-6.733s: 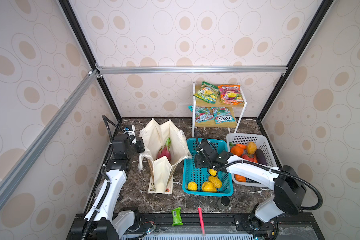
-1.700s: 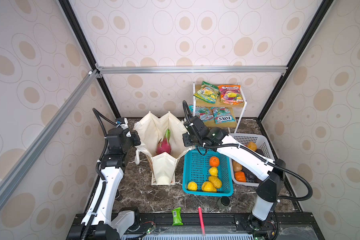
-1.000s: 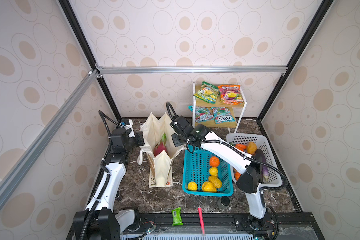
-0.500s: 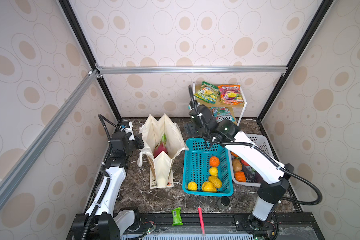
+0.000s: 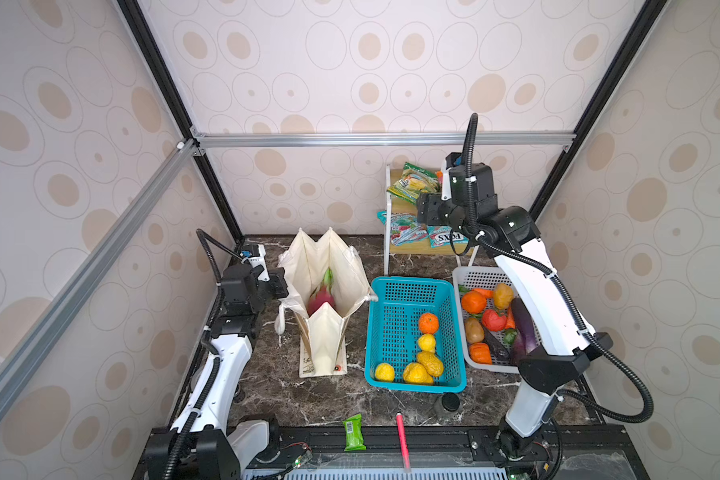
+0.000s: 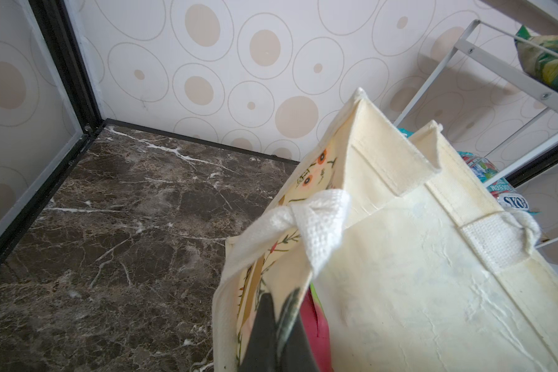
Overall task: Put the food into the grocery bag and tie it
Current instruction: 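Move the right gripper toward the shelf over the green Spring Tea candy bag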
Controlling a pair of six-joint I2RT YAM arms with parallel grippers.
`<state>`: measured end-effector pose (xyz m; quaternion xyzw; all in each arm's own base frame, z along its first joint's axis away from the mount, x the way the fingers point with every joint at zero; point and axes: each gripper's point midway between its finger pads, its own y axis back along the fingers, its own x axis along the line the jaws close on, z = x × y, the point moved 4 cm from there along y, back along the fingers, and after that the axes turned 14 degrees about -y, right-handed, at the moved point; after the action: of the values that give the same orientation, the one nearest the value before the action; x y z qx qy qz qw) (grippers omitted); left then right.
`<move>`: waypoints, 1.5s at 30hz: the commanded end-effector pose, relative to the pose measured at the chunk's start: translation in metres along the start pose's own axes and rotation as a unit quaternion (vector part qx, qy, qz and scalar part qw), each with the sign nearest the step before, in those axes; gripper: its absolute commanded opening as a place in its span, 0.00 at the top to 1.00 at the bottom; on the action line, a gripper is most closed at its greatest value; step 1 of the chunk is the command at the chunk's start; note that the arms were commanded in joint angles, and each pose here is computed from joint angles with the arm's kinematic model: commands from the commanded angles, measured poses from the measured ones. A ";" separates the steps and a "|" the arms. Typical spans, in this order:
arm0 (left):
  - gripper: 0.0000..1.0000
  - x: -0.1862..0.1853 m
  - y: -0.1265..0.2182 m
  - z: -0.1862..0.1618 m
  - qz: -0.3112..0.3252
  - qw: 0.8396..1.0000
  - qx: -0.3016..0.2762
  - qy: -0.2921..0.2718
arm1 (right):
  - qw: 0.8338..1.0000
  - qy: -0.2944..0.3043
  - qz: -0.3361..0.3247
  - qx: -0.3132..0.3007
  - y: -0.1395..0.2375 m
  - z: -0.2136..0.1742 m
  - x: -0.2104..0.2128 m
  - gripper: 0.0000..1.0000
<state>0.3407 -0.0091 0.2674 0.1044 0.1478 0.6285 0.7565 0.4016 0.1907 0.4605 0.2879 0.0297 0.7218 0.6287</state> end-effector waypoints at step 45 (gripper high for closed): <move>1.00 -0.003 0.002 -0.005 -0.009 1.000 0.005 -0.015 | 0.969 -0.216 0.054 0.103 -0.114 -0.016 -0.037 0.57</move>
<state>0.3397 -0.0089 0.2668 0.1059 0.1433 0.6290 0.7567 0.4940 0.1857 0.3917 0.4917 -0.0453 0.6727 0.5511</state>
